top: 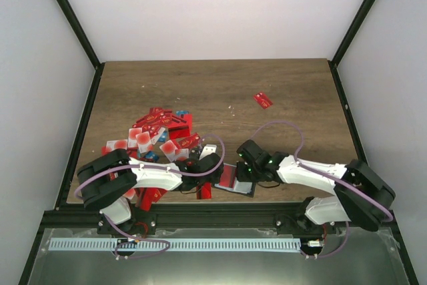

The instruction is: Put the credit cards into the card holder

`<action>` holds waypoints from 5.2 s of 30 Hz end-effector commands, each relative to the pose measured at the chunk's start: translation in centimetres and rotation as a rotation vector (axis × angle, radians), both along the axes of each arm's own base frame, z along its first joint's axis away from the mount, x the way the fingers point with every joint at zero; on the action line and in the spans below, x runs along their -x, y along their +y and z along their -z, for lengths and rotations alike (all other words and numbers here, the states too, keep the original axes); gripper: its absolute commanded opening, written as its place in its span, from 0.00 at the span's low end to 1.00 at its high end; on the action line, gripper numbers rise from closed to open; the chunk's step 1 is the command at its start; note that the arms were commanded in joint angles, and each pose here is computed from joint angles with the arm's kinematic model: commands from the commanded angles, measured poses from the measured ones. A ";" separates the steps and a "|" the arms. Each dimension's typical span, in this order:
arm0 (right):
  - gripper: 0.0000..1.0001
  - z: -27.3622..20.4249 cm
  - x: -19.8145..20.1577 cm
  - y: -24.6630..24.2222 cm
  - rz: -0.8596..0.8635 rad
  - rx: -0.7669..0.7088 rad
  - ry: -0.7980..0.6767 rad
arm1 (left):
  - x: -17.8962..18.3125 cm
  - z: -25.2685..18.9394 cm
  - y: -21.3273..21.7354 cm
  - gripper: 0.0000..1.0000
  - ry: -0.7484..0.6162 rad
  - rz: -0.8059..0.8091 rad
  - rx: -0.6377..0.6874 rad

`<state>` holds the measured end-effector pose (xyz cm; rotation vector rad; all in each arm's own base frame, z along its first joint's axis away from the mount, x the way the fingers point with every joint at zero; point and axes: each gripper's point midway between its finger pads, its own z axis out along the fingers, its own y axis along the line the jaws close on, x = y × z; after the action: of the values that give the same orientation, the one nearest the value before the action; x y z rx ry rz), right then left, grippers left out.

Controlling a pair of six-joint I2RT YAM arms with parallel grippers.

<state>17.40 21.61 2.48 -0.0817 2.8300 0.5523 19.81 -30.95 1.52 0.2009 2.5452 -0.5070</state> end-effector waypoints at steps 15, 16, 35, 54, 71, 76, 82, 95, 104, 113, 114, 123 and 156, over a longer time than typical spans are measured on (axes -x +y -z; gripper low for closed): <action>0.27 0.1 0.6 0.9 -0.016 0.026 0.006 | 1.4 1.0 2.6 0.06 0.042 0.013 -0.092; 0.27 -0.2 0.6 0.7 -0.013 0.024 -0.001 | 1.3 0.6 2.7 0.08 0.036 0.008 -0.089; 0.26 -4.0 1.1 3.2 -0.064 -0.239 -0.089 | 4.6 -5.5 -0.9 0.38 0.061 0.222 0.235; 0.13 -0.4 1.2 3.2 -0.065 -0.236 -0.050 | 3.2 -3.2 -1.5 0.39 0.093 0.191 0.165; 0.01 2.9 1.9 0.5 -0.010 -0.129 -0.013 | 1.9 -3.2 -1.1 0.38 0.072 0.155 0.096; 0.01 3.4 2.3 0.2 -0.005 -0.134 -0.008 | 1.5 -3.2 -0.8 0.39 0.069 0.142 0.079; 0.01 3.9 2.4 0.2 -0.008 -0.131 0.001 | 1.4 -2.9 -1.4 0.45 0.069 0.173 0.088; 0.01 4.4 2.8 -0.1 -0.008 -0.130 0.011 | 0.7 -2.6 -2.8 0.55 0.071 0.255 0.140; 0.01 4.7 3.0 -0.3 -0.005 -0.129 0.015 | 1.1 -2.5 -3.3 0.55 0.090 0.278 0.162; 0.01 4.6 3.0 -0.3 -0.006 -0.131 0.012 | 0.2 -2.4 -1.7 0.55 0.062 0.212 0.081; 0.01 4.5 3.0 -0.3 -0.007 -0.132 0.013 | 0.0 -2.6 -1.5 0.55 0.053 0.204 0.068; 0.01 4.5 3.0 -0.2 -0.007 -0.135 0.015 | 0.0 -3.2 -1.8 0.56 0.044 0.221 0.079; 0.01 4.5 2.6 0.0 -0.014 -0.121 0.009 | 0.8 -3.7 -4.2 0.55 0.097 0.279 0.168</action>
<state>16.36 24.96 1.84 -0.1074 2.6436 0.9498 19.01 -33.90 3.54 0.4800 2.5976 -0.7746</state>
